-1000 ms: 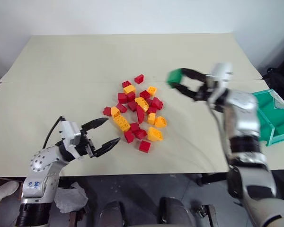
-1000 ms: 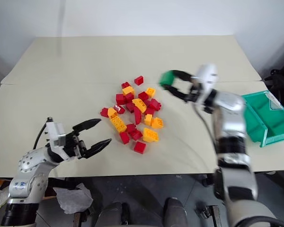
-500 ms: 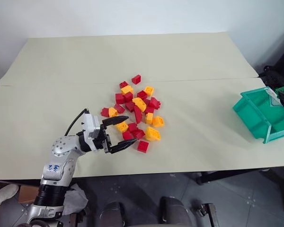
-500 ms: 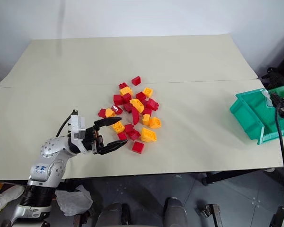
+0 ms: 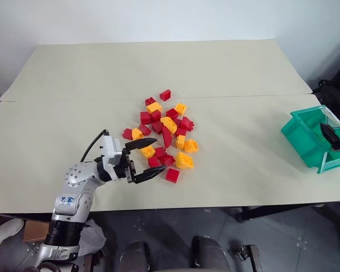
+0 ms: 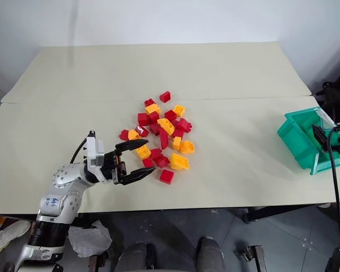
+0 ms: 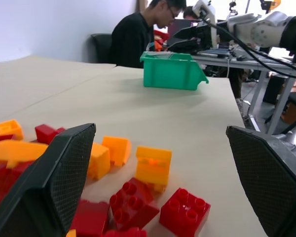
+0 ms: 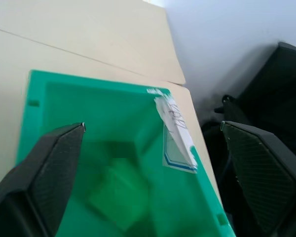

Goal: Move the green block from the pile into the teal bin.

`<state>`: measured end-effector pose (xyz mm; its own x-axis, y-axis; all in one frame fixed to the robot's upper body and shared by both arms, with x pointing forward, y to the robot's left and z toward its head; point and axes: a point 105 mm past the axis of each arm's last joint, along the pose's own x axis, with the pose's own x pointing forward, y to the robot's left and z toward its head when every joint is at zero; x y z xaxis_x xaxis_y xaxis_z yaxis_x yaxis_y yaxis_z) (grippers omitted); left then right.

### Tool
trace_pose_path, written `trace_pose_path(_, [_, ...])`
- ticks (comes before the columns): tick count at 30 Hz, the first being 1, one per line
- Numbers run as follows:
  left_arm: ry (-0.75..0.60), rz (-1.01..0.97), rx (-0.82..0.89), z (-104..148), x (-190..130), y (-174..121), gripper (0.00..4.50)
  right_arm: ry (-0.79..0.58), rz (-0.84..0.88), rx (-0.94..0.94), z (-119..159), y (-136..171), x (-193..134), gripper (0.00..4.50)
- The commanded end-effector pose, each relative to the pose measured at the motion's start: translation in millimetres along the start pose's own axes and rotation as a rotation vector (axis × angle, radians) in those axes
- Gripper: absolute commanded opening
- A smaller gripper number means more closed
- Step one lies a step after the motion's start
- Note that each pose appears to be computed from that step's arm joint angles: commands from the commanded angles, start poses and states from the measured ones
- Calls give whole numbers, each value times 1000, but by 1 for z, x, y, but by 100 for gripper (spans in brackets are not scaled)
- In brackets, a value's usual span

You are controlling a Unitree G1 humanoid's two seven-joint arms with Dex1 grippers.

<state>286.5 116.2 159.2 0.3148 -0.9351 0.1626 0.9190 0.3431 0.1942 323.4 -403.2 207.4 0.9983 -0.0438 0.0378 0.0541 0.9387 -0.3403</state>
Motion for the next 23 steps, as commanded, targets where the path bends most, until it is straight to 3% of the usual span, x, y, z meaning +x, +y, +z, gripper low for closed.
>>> trace_pose_path(1, [21,72,36,7,-19,12,450,-222,194,-50,43,26,-9,448])
trace_pose_path(4, [73,153,64,6,-40,25,450,-400,455,-20,66,76,-25,448])
trace_pose_path(7, [156,275,48,2,-71,38,450,-414,730,7,66,134,-45,448])
trace_pose_path(9, [166,306,44,3,-84,36,450,-382,848,11,61,157,-58,448])
trace_pose_path(15, [239,411,103,1,-117,35,450,-320,1045,-145,29,179,-85,448])
trace_pose_path(23, [285,435,208,2,-121,27,450,-272,973,-114,7,163,-78,448])
